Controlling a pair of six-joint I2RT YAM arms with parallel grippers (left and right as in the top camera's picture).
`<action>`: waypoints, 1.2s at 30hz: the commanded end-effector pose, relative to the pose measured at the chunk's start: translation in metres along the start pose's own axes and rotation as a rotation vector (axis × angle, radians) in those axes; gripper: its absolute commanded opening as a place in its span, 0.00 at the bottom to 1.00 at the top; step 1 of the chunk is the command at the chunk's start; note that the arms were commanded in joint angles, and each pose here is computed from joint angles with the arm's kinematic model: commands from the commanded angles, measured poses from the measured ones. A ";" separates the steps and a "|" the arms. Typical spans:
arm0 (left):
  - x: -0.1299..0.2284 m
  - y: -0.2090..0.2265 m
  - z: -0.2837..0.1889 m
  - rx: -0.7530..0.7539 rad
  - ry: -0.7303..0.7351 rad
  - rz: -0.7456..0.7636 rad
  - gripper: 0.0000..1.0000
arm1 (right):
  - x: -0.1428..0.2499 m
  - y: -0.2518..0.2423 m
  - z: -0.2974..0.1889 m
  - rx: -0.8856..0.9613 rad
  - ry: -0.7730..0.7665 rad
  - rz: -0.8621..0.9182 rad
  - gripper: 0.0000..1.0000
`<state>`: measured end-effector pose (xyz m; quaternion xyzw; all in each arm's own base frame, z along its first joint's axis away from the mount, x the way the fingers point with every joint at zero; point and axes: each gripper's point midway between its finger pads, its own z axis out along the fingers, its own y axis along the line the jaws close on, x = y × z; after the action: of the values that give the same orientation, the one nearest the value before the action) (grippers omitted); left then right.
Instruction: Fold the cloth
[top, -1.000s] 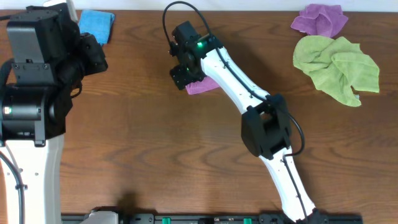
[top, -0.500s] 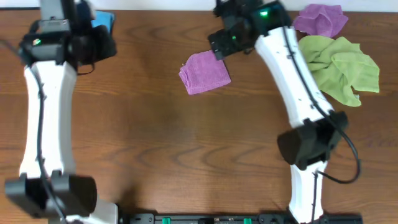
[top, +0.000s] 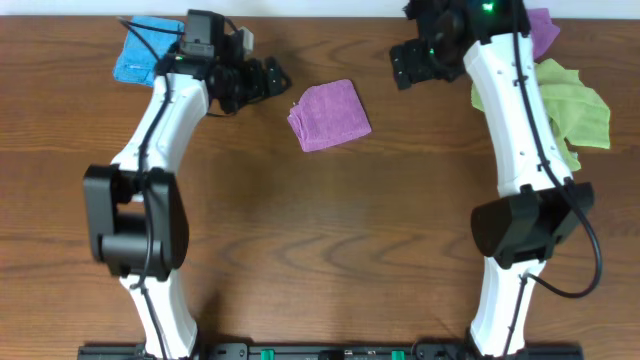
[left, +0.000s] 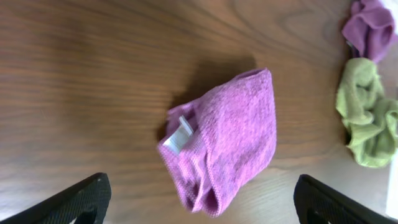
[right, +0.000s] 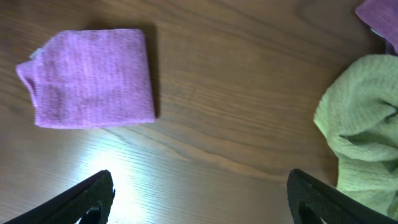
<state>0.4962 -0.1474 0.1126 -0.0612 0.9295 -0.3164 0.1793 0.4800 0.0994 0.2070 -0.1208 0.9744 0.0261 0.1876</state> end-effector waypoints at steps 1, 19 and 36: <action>0.016 -0.004 0.028 0.125 0.098 -0.108 0.95 | 0.002 -0.014 -0.001 0.018 0.006 0.000 0.89; 0.048 0.011 0.072 0.099 0.219 -0.282 0.96 | 0.002 -0.027 -0.001 0.029 0.004 0.007 0.90; 0.085 0.012 0.109 -0.034 0.206 -0.346 0.94 | 0.002 -0.027 -0.001 0.029 0.003 0.008 0.90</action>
<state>0.4694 -0.2320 0.0303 -0.1465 0.9177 -0.3666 0.0452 0.4834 0.0767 0.2067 -0.1115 0.9758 0.0182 0.1870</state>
